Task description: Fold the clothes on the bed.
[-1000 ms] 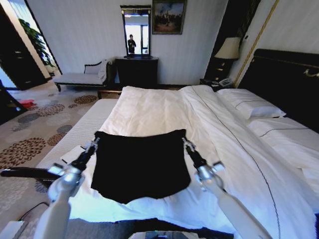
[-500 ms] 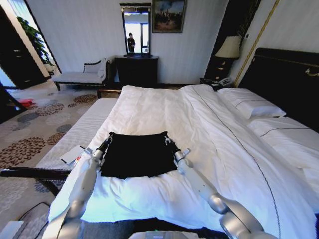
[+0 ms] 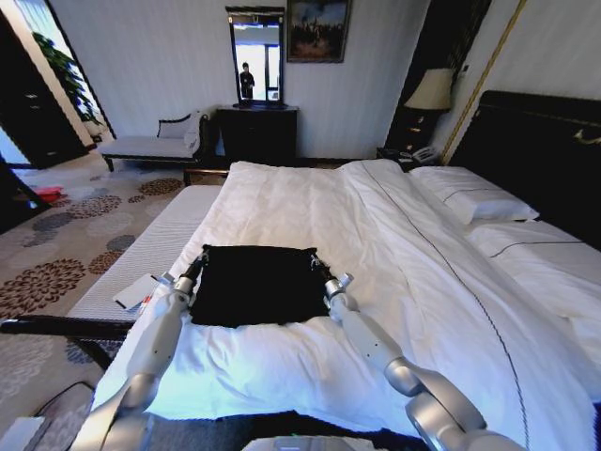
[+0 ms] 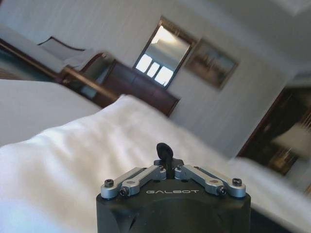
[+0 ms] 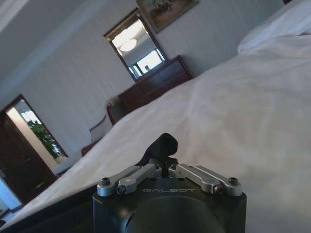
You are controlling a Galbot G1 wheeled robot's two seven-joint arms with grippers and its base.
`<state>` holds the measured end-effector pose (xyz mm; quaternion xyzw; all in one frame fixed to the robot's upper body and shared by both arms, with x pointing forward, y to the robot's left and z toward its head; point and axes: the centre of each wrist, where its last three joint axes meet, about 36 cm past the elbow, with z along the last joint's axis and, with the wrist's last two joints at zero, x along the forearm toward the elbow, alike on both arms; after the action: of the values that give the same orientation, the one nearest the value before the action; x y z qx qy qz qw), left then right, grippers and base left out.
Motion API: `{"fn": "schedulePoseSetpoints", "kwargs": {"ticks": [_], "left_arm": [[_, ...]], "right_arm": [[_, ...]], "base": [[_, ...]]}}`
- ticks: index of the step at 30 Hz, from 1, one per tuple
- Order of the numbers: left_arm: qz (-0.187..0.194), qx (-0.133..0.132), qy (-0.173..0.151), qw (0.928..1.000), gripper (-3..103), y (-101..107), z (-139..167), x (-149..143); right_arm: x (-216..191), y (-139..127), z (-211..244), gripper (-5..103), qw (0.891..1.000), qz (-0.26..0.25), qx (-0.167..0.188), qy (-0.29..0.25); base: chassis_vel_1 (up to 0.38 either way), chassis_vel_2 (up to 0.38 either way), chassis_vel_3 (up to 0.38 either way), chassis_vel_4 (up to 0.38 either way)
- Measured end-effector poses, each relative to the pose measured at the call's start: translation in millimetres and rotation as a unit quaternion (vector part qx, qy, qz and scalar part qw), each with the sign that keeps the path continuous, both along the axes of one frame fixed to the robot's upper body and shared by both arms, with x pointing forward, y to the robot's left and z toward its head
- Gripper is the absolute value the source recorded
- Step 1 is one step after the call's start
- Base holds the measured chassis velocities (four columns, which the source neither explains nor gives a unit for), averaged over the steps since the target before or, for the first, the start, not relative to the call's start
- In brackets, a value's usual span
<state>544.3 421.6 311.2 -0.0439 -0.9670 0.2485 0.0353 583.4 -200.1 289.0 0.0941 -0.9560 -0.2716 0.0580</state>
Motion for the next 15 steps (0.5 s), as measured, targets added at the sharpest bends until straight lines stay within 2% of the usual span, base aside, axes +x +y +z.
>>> {"fn": "schedulePoseSetpoints", "kwargs": {"ticks": [1, 2, 4, 6, 7, 9, 12, 15], "left_arm": [[0.006, 0.024, 0.015, 0.9996, 2, 1, -4, -5], [0.006, 0.024, 0.015, 0.9996, 2, 1, -4, -5], [0.019, 0.073, 0.035, 0.9965, 2, 2, -9, -10], [0.029, 0.12, 0.04, 0.9915, 2, 1, -11, -12], [0.029, 0.12, 0.04, 0.9915, 2, 1, -11, -12], [0.037, 0.157, 0.03, 0.9864, 2, -1, -13, -11], [0.036, 0.16, 0.011, 0.9865, 2, -4, -11, -9], [0.013, 0.128, -0.04, 0.9908, 2, -5, -4, -9]], "right_arm": [[-2, -1, -1, 1, 1.0, -0.001, -0.005, 0.002], [-2, -1, -1, 1, 1.0, -0.001, -0.005, 0.002], [-6, -2, -4, 1, 1.0, 0.0, -0.009, 0.005], [-7, -3, -5, 1, 1.0, 0.0, -0.012, 0.005], [-7, -3, -5, 1, 1.0, 0.0, -0.012, 0.005], [-8, -4, -4, 1, 1.0, 0.001, -0.013, 0.002], [-7, -5, -2, 1, 1.0, 0.005, -0.009, -0.012], [-8, -6, 8, 1, 0.998, 0.021, 0.009, -0.053]], "base": [[0.0, 0.0, 0.0, 0.0], [0.0, 0.0, 0.0, 0.0], [0.0, 0.0, 0.0, 0.0], [0.0, 0.0, 0.0, 0.0], [0.0, 0.0, 0.0, 0.0], [0.0, 0.0, 0.0, 0.0], [0.0, 0.0, 0.0, 0.0], [0.0, 0.0, 0.0, 0.0]]}}
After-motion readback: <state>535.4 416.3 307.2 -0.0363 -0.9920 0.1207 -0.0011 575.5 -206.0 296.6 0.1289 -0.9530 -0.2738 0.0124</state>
